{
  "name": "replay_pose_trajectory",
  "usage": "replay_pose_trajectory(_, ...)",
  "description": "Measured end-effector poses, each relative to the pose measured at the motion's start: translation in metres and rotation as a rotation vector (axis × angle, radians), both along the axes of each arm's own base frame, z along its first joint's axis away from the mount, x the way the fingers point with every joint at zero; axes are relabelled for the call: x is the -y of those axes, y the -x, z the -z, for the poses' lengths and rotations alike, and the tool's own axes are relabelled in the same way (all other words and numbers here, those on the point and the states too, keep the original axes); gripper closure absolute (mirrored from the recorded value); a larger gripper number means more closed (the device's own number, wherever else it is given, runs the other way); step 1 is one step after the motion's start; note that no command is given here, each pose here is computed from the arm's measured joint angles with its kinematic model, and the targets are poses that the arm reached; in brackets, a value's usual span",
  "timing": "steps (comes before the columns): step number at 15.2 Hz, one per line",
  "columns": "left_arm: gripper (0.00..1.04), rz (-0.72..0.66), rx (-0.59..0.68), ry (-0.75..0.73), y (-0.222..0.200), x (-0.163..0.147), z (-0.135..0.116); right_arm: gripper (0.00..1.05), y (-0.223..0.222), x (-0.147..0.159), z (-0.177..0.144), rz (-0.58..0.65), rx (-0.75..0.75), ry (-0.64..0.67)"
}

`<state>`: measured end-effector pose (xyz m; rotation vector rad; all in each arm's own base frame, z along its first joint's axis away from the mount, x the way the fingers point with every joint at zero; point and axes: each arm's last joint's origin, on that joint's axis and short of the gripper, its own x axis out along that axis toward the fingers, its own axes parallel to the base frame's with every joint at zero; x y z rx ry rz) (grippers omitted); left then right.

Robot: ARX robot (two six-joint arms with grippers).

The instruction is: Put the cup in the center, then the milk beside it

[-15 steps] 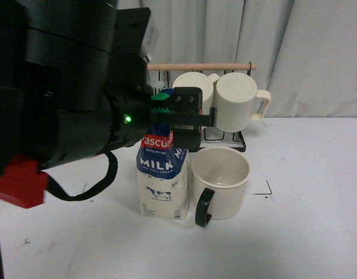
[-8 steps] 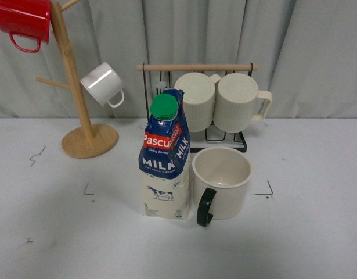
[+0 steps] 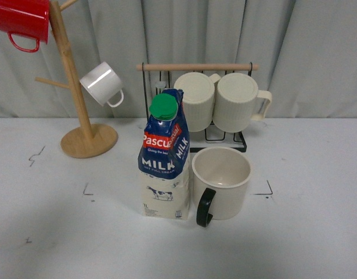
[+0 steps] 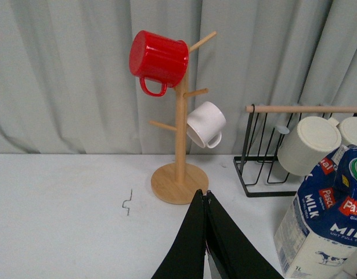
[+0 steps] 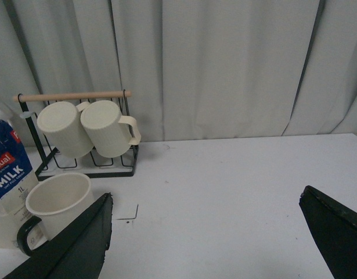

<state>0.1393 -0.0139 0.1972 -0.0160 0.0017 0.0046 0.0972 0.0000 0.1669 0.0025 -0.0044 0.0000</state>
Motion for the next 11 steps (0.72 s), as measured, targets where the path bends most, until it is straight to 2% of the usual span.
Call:
replay_pose_trajectory(2,1.03,0.021,-0.003,0.000,0.006,-0.006,0.007,0.06,0.000,0.000,0.000,0.000,0.000,0.000)
replay_pose_trajectory(4,1.03,-0.018,-0.004,-0.001,0.012,-0.015,0.013,0.06,0.000,0.000,0.000,0.000,0.000,0.000)
replay_pose_trajectory(10,1.03,0.007,0.028,-0.001,0.023,-0.014,0.025,0.06,0.000,0.000,0.000,0.000,0.000,0.000)
replay_pose_trajectory(11,1.03,0.008,0.001,-0.001,0.024,-0.014,0.028,0.06,0.000,0.000,0.000,0.000,0.000,0.000)
